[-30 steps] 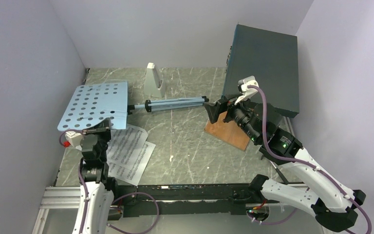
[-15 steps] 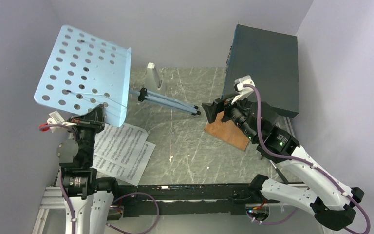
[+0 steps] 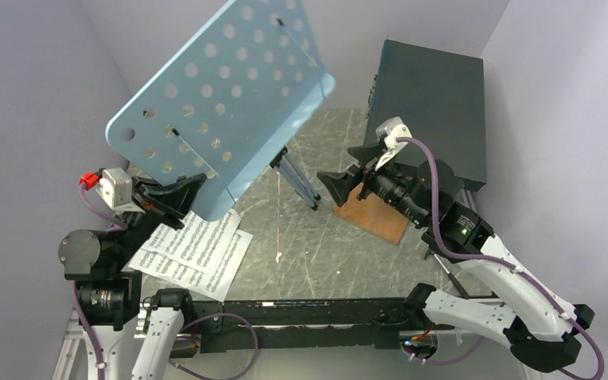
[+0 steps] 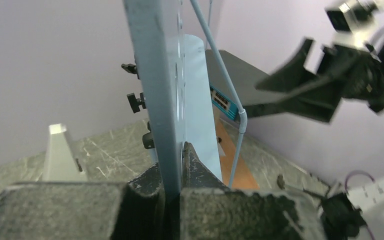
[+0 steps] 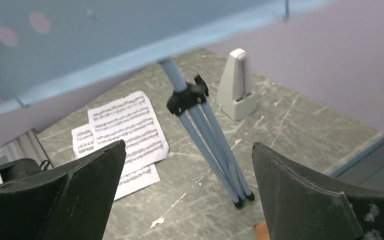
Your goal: Set up the instrument practice props
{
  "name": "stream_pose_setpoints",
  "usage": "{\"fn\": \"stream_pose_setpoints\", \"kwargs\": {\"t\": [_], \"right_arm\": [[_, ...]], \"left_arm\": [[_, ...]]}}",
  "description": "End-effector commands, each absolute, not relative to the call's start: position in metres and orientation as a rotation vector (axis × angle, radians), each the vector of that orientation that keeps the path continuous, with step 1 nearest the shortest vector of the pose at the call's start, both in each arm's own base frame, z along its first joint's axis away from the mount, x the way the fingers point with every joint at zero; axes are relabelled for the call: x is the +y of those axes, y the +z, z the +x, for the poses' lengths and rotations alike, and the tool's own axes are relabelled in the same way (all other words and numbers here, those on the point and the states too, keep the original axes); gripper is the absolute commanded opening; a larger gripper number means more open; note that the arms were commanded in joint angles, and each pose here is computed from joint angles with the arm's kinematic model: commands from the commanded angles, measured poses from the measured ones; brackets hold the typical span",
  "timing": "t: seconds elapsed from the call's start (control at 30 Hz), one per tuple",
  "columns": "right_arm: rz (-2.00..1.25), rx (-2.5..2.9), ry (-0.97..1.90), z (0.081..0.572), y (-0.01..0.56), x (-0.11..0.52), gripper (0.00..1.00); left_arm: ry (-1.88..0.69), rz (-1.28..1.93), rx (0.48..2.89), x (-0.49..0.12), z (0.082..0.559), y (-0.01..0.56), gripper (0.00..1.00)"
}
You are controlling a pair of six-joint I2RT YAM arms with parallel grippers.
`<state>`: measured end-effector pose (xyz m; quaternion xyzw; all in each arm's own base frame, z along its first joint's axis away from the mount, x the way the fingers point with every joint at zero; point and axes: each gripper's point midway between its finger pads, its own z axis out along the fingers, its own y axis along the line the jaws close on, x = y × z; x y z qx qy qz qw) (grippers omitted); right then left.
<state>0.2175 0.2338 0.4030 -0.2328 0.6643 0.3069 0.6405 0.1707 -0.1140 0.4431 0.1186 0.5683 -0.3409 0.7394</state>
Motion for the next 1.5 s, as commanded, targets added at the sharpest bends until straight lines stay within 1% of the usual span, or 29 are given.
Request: {"fn": "stream_pose_setpoints", "kwargs": {"t": [0.0, 0.17, 0.47, 0.57, 0.67, 0.77, 0.83, 0.9, 1.03, 1.13, 1.23, 1.4, 1.47], "right_arm": [[-0.507, 1.378, 0.743, 0.216, 0.458, 0.237, 1.0], [-0.368, 1.439, 0.483, 0.251, 0.489, 0.204, 1.0], [-0.362, 1.347, 0.238, 0.262, 0.529, 0.167, 0.97], [-0.314, 1.392, 0.139, 0.293, 0.529, 0.146, 0.95], [-0.315, 1.416, 0.219, 0.322, 0.526, 0.133, 0.95], [-0.354, 1.424, 0.373, 0.343, 0.527, 0.124, 0.96], [-0.479, 1.369, 0.572, 0.338, 0.531, 0.137, 0.96], [-0.656, 1.272, 0.771, 0.319, 0.536, 0.155, 0.96], [-0.846, 1.149, 0.989, 0.301, 0.544, 0.17, 0.97], [-0.93, 1.135, 1.088, 0.301, 0.547, 0.177, 0.92], [-0.988, 1.116, 1.127, 0.301, 0.545, 0.182, 0.91], [-1.008, 1.141, 1.131, 0.324, 0.54, 0.197, 0.89], [-1.011, 1.156, 1.165, 0.332, 0.538, 0.2, 0.85]], "left_arm": [[-0.662, 0.586, 1.128, -0.133, 0.139, 0.461, 0.0], [-0.707, 0.605, 1.128, -0.139, 0.135, 0.461, 0.0], [-0.72, 0.611, 1.134, -0.141, 0.135, 0.463, 0.0], [-0.72, 0.605, 1.139, -0.14, 0.138, 0.46, 0.0], [-0.73, 0.598, 1.151, -0.141, 0.142, 0.455, 0.0], [-0.743, 0.595, 1.157, -0.142, 0.145, 0.453, 0.0], [-0.749, 0.603, 1.158, -0.143, 0.145, 0.453, 0.0], [-0.754, 0.607, 1.163, -0.143, 0.146, 0.454, 0.0], [-0.766, 0.617, 1.161, -0.145, 0.146, 0.454, 0.0], [-0.774, 0.626, 1.159, -0.146, 0.144, 0.453, 0.0], [-0.777, 0.634, 1.159, -0.147, 0.143, 0.453, 0.0], [-0.792, 0.651, 1.153, -0.149, 0.142, 0.454, 0.0], [-0.794, 0.655, 1.155, -0.15, 0.142, 0.453, 0.0]]}}
